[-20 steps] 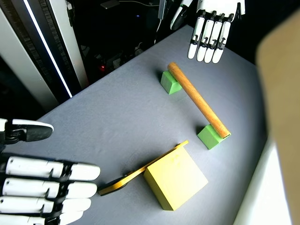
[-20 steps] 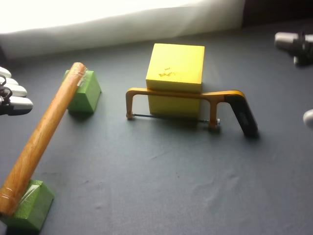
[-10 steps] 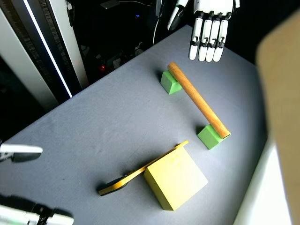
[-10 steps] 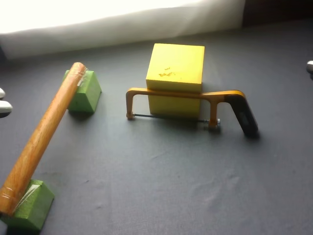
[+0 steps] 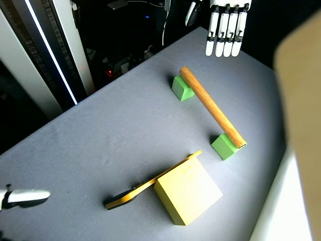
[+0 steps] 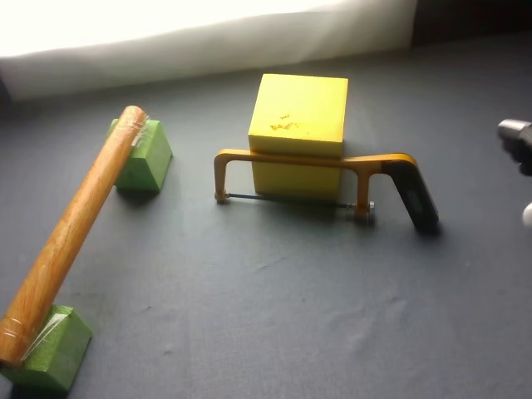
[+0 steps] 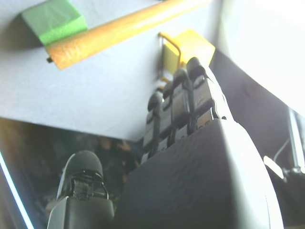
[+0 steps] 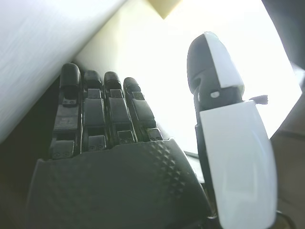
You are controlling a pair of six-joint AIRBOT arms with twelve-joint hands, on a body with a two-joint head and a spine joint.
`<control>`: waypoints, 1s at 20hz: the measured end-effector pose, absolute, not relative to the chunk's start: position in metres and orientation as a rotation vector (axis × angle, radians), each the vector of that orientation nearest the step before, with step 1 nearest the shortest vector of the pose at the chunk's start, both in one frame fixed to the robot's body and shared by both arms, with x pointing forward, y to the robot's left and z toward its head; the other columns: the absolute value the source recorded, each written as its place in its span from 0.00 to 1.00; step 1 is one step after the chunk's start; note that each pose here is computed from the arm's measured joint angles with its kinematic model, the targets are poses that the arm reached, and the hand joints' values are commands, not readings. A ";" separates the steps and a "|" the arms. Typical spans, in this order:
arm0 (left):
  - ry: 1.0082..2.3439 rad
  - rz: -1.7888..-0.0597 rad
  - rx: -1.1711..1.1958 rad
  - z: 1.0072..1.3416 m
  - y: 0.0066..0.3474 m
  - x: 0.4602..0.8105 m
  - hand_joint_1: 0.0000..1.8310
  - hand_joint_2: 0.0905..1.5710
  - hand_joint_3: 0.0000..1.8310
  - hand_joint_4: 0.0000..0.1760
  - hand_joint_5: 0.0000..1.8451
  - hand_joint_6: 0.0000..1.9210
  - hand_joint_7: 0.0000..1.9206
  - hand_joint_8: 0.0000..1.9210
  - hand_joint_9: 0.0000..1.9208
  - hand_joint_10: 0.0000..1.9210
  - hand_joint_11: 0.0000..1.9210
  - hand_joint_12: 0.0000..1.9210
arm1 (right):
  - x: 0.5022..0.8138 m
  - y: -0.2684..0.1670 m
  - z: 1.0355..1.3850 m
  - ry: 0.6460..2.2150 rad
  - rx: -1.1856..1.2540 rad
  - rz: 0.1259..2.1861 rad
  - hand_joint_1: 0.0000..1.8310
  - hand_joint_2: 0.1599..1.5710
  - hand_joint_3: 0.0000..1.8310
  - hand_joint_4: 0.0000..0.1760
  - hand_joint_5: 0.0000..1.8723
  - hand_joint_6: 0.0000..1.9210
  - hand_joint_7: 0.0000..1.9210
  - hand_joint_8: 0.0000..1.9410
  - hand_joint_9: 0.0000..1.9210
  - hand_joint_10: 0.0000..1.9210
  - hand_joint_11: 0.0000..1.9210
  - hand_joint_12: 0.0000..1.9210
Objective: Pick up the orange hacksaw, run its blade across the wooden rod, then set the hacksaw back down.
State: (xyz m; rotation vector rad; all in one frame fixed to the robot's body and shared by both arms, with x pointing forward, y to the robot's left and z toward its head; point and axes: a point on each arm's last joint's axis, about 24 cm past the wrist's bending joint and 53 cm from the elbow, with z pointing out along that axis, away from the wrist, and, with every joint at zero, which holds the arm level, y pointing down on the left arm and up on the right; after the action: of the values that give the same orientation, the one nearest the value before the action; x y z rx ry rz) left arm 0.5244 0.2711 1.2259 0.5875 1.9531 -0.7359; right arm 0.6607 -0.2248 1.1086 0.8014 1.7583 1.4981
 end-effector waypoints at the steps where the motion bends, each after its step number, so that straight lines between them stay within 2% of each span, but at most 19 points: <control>1: 1.966 -0.747 0.614 1.223 0.269 0.519 0.06 0.77 0.00 0.00 0.09 0.00 0.08 0.00 0.08 0.00 0.00 0.21 | 0.661 -0.217 1.106 1.766 0.789 1.513 0.39 0.69 0.00 0.00 0.03 0.00 0.05 0.00 0.05 0.00 0.00 0.26; 3: 1.993 -0.769 0.662 1.216 0.264 0.508 0.06 0.77 0.00 0.00 0.08 0.00 0.07 0.00 0.08 0.00 0.00 0.19 | 0.665 -0.209 1.104 1.768 0.764 1.527 0.40 0.69 0.00 0.00 0.03 0.00 0.05 0.00 0.06 0.00 0.00 0.30; 9: 2.032 -0.833 0.772 1.204 0.253 0.484 0.07 0.77 0.00 0.00 0.08 0.00 0.07 0.00 0.08 0.00 0.00 0.24 | 0.689 -0.194 1.113 1.775 0.628 1.537 0.41 0.70 0.00 0.00 0.03 0.00 0.04 0.00 0.05 0.00 0.00 0.26; 10: 2.047 -0.835 0.807 1.199 0.251 0.478 0.06 0.77 0.00 0.00 0.06 0.00 0.06 0.00 0.07 0.00 0.00 0.22 | 0.691 -0.190 1.112 1.772 0.622 1.547 0.38 0.71 0.00 0.00 0.02 0.00 0.03 0.00 0.04 0.00 0.00 0.27; 11: 2.059 -0.841 0.820 1.195 0.250 0.475 0.07 0.77 0.00 0.00 0.07 0.00 0.06 0.00 0.08 0.00 0.00 0.27 | 0.692 -0.184 1.110 1.776 0.616 1.553 0.38 0.71 0.00 0.00 0.02 0.00 0.03 0.00 0.05 0.00 0.00 0.30; 13: 2.066 -0.843 0.841 1.191 0.245 0.472 0.06 0.77 0.00 0.00 0.07 0.00 0.06 0.00 0.08 0.00 0.00 0.26 | 0.693 -0.176 1.106 1.781 0.611 1.564 0.39 0.70 0.00 0.00 0.02 0.00 0.03 0.00 0.05 0.00 0.00 0.30; 15: 2.064 -0.826 0.833 1.185 0.235 0.476 0.05 0.77 0.00 0.00 0.07 0.00 0.06 0.00 0.08 0.00 0.00 0.20 | 0.697 -0.163 1.106 1.779 0.580 1.581 0.39 0.71 0.00 0.00 0.02 0.00 0.02 0.00 0.04 0.00 0.00 0.26; 19: 2.091 -0.782 0.735 1.179 0.231 0.490 0.05 0.77 0.00 0.00 0.08 0.00 0.07 0.00 0.07 0.00 0.00 0.21 | 0.712 -0.152 1.121 1.740 0.544 1.593 0.39 0.70 0.00 0.00 0.02 0.00 0.03 0.00 0.05 0.00 0.00 0.23; 20: 2.098 -0.777 0.712 1.178 0.232 0.492 0.04 0.78 0.00 0.00 0.08 0.00 0.07 0.00 0.06 0.00 0.00 0.18 | 0.713 -0.150 1.122 1.734 0.546 1.598 0.35 0.71 0.00 0.00 0.01 0.00 0.02 0.00 0.04 0.00 0.00 0.23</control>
State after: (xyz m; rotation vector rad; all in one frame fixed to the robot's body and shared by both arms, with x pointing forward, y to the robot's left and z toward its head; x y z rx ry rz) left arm 0.4919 0.2318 1.1781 0.7121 2.0979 -0.7771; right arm 0.7134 -0.1501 1.1225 0.5460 1.7345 1.5980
